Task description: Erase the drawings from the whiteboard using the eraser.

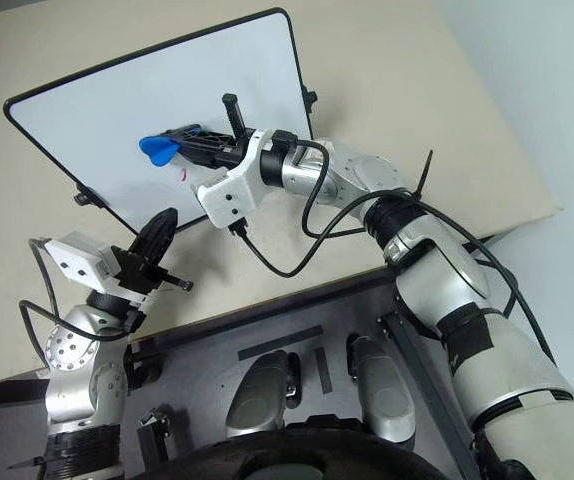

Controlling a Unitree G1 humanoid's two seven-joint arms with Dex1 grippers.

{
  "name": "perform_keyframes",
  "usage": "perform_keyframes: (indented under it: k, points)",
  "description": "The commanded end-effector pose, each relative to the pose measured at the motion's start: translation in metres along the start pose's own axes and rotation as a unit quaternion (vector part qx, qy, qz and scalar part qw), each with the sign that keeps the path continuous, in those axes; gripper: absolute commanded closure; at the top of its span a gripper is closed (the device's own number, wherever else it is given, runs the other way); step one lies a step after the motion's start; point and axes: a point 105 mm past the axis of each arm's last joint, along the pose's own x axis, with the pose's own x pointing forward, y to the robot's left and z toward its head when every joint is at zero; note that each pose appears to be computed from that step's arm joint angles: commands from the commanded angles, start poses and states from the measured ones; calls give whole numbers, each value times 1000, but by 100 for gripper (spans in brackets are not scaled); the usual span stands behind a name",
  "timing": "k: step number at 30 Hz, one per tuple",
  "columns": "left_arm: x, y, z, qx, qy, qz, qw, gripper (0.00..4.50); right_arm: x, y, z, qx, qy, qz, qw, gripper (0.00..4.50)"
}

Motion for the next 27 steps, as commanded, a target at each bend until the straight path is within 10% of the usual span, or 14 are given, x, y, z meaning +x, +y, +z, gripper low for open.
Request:
perform_keyframes:
  k: [1,27]
  points:
    - [-1,3,12,15,-22,4,1000,450,3,22,-1,21,12,27,999,414]
    - [3,3,13,16,-24,1,1000,450,-8,-21,-14,-27,30,-52,998,414]
